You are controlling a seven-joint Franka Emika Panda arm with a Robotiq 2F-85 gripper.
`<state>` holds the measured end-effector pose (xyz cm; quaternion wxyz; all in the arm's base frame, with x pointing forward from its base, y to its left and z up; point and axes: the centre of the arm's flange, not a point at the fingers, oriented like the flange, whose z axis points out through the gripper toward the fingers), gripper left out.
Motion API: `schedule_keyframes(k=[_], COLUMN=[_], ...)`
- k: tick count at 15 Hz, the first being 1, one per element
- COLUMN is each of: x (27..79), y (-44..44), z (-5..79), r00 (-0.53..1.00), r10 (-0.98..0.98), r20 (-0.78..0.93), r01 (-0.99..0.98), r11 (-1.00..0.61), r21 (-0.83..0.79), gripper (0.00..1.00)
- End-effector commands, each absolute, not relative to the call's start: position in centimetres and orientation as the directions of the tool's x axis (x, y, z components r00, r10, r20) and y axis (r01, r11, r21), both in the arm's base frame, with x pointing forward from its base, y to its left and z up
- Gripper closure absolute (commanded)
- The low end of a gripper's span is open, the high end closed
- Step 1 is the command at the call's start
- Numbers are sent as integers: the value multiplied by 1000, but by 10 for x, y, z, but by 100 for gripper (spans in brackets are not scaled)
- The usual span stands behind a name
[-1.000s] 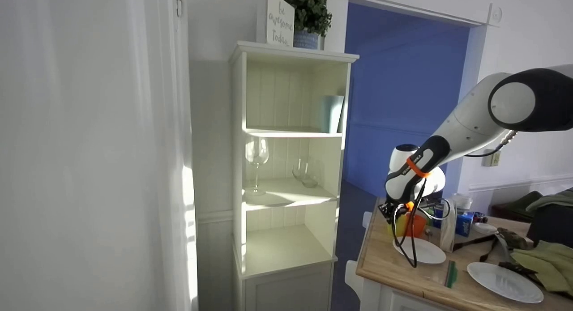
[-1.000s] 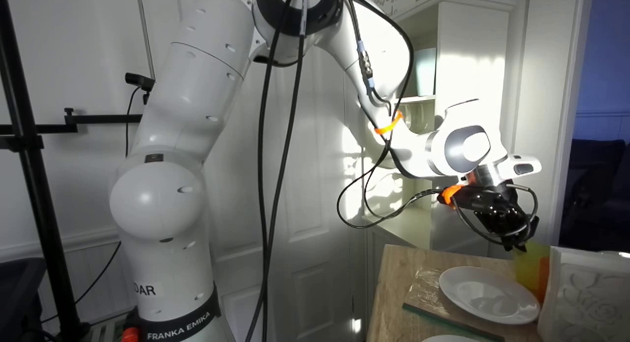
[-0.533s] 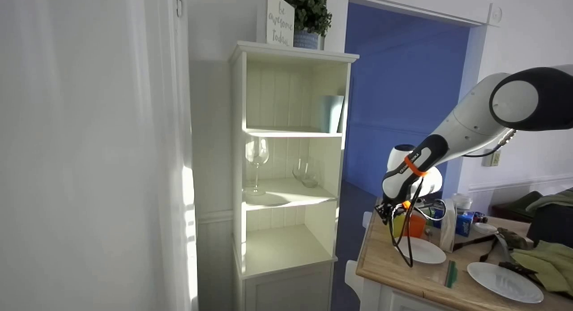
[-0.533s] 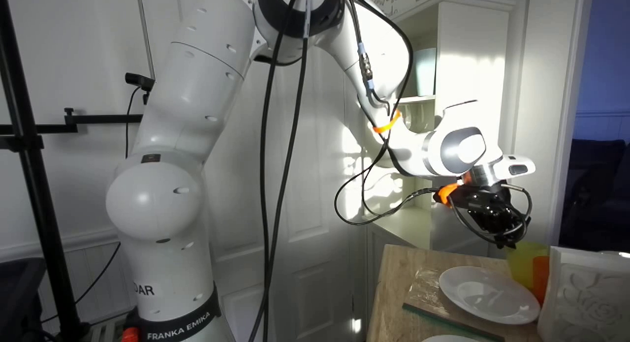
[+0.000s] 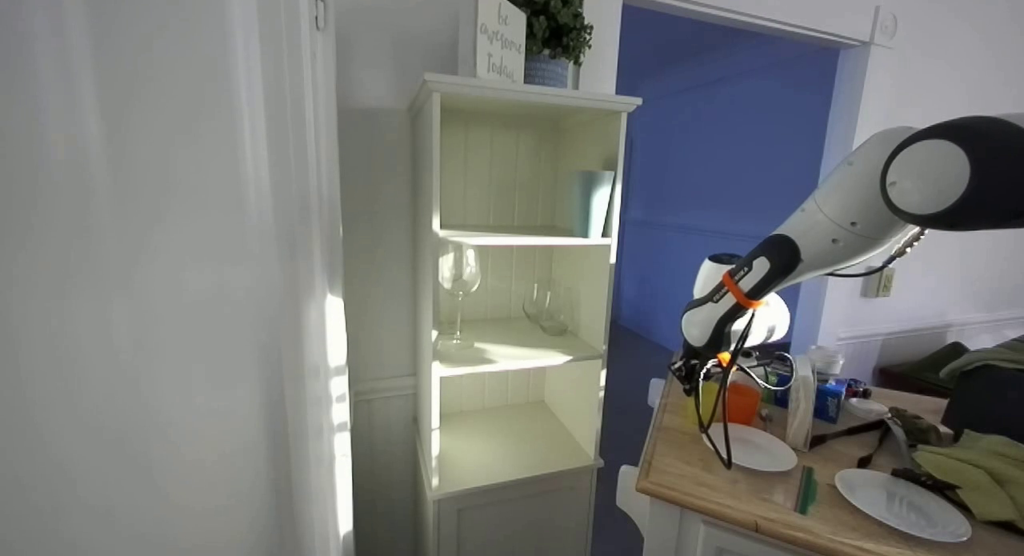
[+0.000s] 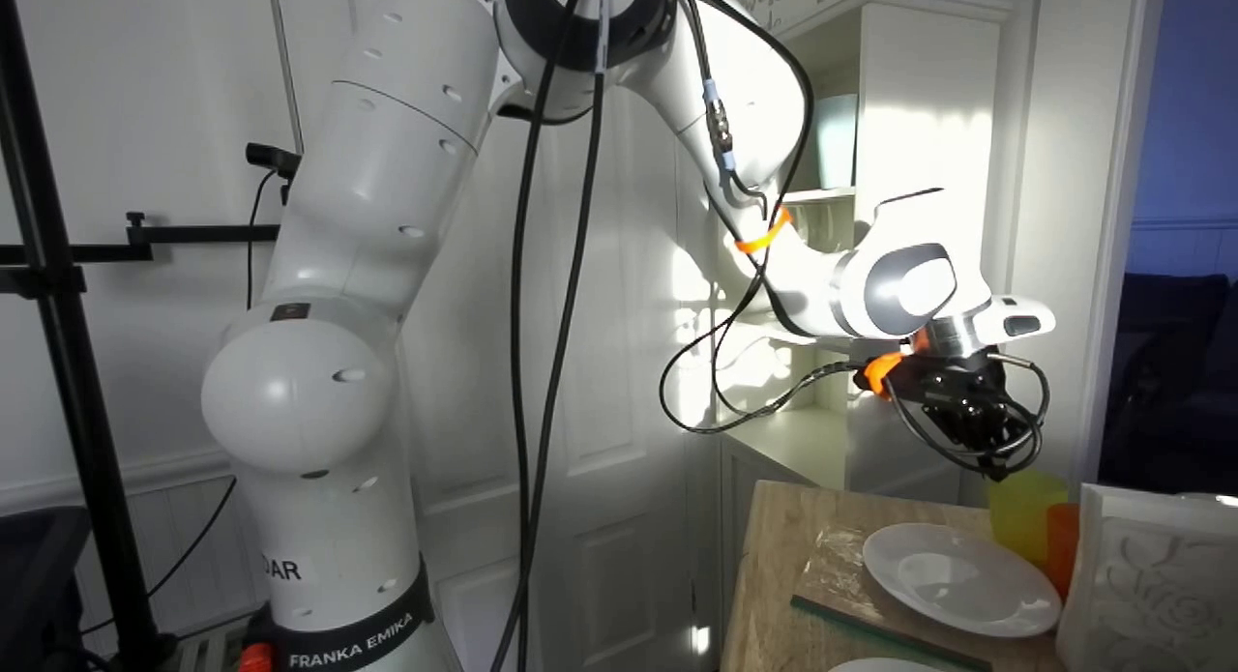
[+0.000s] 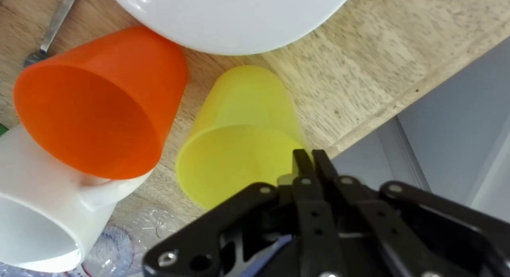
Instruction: Remove the plastic cups from the second shelf from the top and put them on the table
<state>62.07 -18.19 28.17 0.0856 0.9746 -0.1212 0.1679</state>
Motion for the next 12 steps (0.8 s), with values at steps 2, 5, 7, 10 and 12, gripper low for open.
schedule_keyframes(k=[2,5,7,10,12], x=[618,617,616,617,617], y=[-186,-183,-179,-177,-177], z=[289,292,295,298,298], r00=[913,913,912,912,913], r10=[-213,-216,-214,-218,-222], r20=[348,345,349,347,342], r01=[-261,-260,-255,-255,-258], r11=[-960,-962,-964,-965,-964], r21=[99,86,74,64,62], gripper=[99,99,99,99,99])
